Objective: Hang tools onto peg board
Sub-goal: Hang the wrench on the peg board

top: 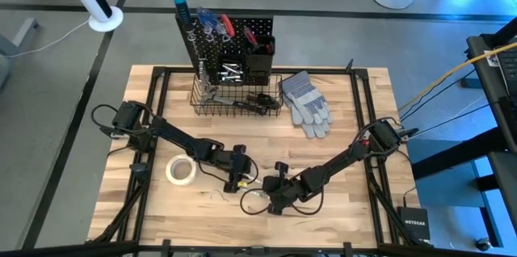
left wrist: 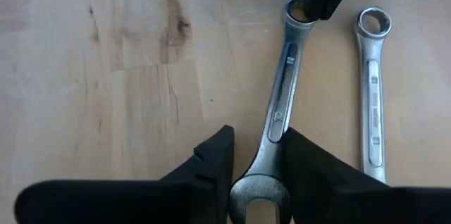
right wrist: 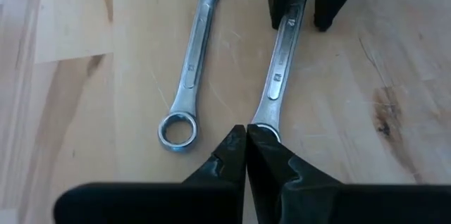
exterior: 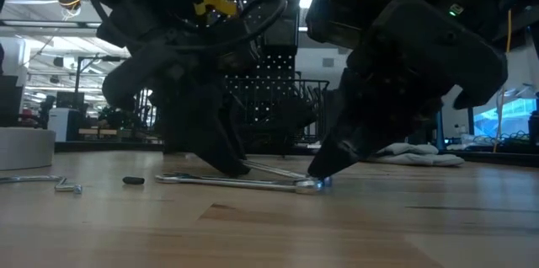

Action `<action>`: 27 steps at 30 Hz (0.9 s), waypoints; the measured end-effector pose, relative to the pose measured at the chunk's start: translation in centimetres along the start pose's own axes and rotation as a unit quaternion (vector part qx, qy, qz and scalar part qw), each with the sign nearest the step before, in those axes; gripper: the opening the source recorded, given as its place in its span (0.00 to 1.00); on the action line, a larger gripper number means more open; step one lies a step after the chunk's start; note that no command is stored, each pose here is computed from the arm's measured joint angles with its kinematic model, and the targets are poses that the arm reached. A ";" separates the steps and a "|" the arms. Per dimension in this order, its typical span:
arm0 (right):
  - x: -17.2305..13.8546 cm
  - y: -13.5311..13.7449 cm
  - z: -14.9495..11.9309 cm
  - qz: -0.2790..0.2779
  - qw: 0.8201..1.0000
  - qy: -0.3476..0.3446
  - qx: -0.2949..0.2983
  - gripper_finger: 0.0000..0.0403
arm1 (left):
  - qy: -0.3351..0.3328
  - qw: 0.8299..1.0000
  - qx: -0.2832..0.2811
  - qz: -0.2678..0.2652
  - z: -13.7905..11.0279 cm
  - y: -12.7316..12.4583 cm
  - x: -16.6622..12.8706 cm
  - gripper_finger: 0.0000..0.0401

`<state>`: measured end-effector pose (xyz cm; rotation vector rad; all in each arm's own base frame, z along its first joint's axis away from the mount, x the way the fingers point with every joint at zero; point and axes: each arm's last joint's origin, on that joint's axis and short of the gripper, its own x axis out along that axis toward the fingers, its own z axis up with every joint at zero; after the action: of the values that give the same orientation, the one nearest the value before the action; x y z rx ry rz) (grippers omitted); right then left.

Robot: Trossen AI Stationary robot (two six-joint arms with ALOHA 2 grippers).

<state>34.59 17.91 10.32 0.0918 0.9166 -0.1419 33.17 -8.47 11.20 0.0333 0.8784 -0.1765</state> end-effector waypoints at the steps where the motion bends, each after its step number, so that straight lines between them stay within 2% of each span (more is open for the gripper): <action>1: 0.0 0.0 0.0 0.000 1.000 0.000 0.000 0.04 | 0.000 1.000 -0.001 -0.001 0.0 0.0 0.0 0.22; 10: -0.8 0.1 0.5 0.021 1.000 -0.003 0.005 0.04 | -0.002 1.000 -0.012 -0.006 0.2 -0.1 0.0 0.22; 14: -2.3 0.5 0.8 0.023 1.000 -0.014 -0.013 0.04 | -0.007 1.000 -0.022 -0.006 0.3 -0.2 0.1 0.22; 17: -4.4 1.2 1.3 0.018 0.998 -0.048 -0.023 0.03 | -0.008 1.000 -0.030 0.000 0.3 -0.1 0.0 0.22; 22: -6.6 1.9 0.9 -0.029 0.995 -0.077 -0.048 0.03 | -0.006 0.999 -0.025 0.026 0.5 -0.6 -0.8 0.22; 27: -9.2 2.3 0.5 -0.070 0.990 -0.107 -0.063 0.03 | -0.015 0.997 -0.011 0.073 1.2 -1.6 -3.7 0.22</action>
<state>29.85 20.91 18.01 -0.1041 0.7161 -0.2186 31.53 -9.63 14.87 0.0748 0.8451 -0.0302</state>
